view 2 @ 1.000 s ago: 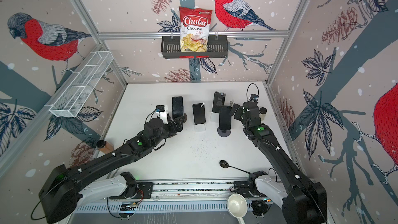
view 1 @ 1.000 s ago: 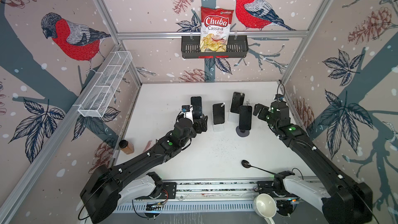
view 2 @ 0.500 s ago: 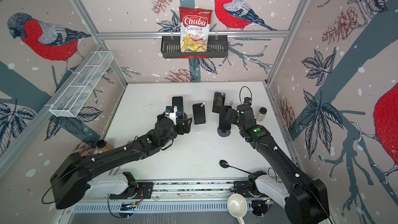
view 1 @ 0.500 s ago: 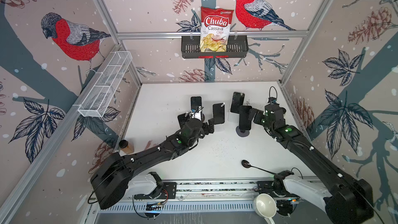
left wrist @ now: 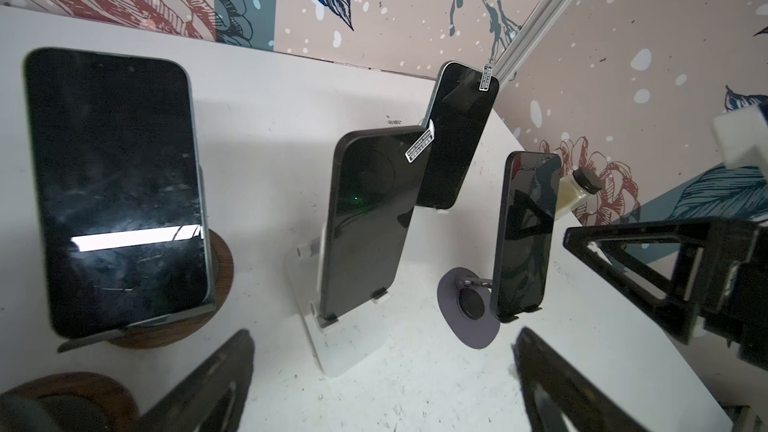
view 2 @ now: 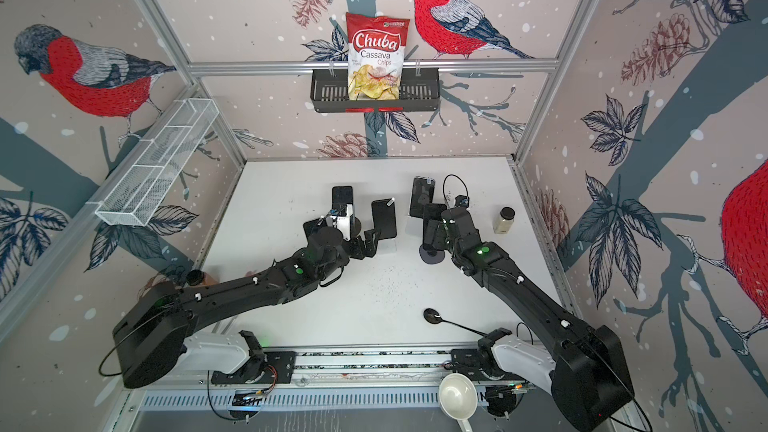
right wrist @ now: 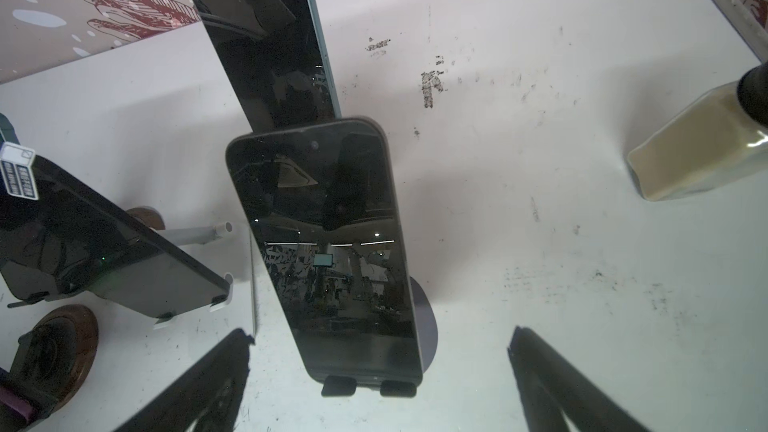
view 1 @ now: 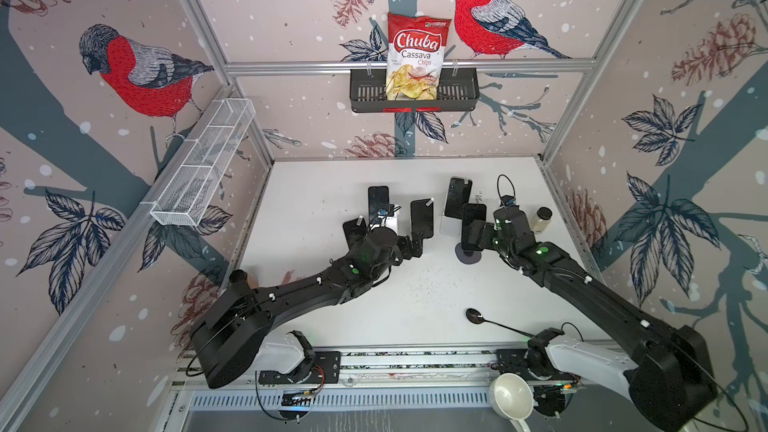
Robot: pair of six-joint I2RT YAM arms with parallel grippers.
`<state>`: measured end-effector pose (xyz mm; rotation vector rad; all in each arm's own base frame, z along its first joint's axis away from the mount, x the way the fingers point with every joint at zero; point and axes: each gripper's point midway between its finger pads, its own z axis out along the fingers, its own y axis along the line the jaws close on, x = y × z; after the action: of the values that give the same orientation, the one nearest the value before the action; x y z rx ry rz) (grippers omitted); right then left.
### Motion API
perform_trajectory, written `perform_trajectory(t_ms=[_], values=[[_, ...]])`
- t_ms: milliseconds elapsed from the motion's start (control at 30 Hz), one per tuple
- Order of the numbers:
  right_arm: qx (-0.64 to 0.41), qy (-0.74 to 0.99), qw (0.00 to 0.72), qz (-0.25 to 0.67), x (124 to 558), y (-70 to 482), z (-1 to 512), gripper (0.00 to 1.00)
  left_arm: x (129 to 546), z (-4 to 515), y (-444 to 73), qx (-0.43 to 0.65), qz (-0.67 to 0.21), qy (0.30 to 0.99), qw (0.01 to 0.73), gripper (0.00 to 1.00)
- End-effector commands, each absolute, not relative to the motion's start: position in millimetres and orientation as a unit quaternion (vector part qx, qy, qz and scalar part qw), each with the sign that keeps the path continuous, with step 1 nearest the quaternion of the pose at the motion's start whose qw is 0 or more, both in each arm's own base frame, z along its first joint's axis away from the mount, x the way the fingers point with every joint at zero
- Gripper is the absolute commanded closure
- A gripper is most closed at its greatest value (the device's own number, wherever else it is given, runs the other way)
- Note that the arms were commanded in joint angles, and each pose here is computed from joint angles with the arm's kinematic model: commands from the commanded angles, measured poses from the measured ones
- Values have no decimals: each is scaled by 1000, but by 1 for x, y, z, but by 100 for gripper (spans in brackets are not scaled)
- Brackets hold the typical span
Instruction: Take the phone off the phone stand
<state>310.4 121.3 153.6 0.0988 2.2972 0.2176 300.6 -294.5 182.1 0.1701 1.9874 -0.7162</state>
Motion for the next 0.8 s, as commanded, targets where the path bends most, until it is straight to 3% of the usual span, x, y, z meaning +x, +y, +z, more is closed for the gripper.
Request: perform_trajectory(t_ms=[0,767], values=[[39,910,404,84,312,124,153,0,297,195,-309,94,-332,796,498,4],[20,921,380,88,307,139,137,1,249,154,-399,223,-396,758,468,4]])
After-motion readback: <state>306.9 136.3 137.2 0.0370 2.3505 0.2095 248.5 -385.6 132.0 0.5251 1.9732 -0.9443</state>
